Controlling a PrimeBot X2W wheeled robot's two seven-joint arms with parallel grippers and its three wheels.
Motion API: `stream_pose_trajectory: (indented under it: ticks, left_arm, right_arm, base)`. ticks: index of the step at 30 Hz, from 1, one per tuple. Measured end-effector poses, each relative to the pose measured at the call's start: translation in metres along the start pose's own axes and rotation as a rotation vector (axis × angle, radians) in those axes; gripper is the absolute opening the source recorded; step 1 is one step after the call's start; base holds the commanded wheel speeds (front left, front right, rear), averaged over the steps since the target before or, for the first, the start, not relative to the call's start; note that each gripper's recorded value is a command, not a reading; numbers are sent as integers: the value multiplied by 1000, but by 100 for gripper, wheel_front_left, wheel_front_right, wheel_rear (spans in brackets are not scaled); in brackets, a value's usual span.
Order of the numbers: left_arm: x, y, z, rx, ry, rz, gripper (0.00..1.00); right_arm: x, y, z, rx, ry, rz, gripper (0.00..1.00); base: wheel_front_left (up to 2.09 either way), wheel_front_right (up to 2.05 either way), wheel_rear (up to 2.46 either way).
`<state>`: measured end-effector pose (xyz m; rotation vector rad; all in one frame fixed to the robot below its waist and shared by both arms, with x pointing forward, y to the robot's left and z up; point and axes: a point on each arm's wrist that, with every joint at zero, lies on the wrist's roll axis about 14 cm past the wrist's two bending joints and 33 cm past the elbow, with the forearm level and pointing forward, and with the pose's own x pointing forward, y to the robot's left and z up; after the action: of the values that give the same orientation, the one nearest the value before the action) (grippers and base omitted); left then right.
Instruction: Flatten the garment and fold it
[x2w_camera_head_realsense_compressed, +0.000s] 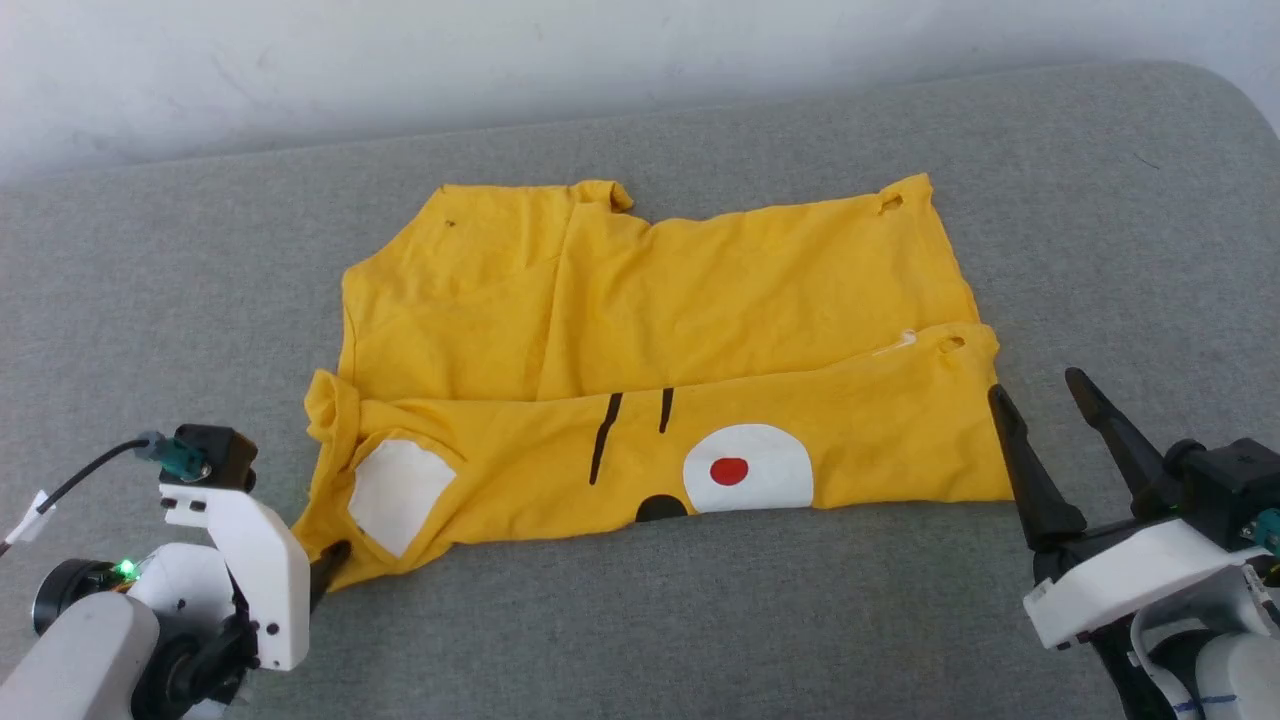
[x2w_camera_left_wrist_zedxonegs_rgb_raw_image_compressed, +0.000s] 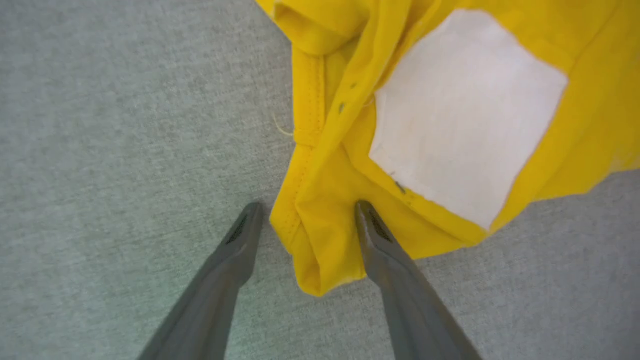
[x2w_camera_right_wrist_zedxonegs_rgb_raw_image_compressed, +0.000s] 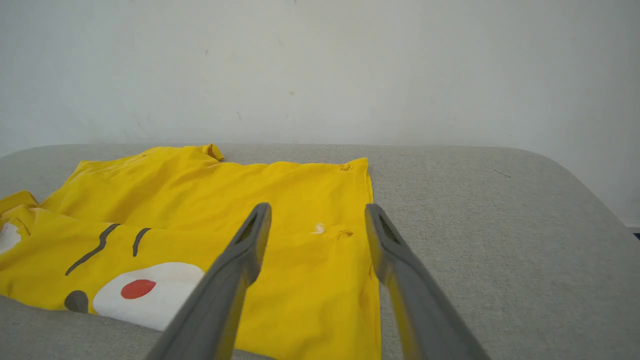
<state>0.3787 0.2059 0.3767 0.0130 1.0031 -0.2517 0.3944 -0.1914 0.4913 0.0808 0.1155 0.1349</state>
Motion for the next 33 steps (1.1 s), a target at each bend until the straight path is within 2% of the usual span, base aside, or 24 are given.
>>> stream_pose_trajectory:
  ticks: [1,2,6,11,15,22,25,29,33]
  left_arm:
    - [1,-2,0,-3,6,-11,34]
    - [2,-3,0,-5,8,-20,0]
    - [3,-14,2,-24,2,-60,0]
    - [-2,-13,5,-43,-29,-53,0]
    - [-9,-14,9,-68,-61,-62,0]
    - [-17,-16,10,-87,-94,-73,0]
    - [-18,-17,9,-98,-101,-76,0]
    - [-22,-18,10,-99,-119,-82,0]
    - [-32,-18,20,-83,-158,-84,0]
  right_arm:
    - [-1,-3,-2,1,9,-9,100]
    - [-2,-6,-3,6,17,-18,100]
    - [-7,-18,-22,39,124,-52,100]
    - [-8,-32,-47,55,275,-71,100]
    - [-1,-27,-83,75,467,-43,100]
    - [12,-18,-124,108,699,-7,100]
    - [17,-14,-128,130,774,16,0]
    - [22,-8,-123,146,784,44,0]
    - [24,-3,-110,119,736,72,0]
  base:
    - [0,0,0]
    - [0,0,0]
    - [0,0,0]
    - [0,0,0]
    - [0,0,0]
    - [0,0,0]
    - [0,0,0]
    - [0,0,0]
    - [0,0,0]
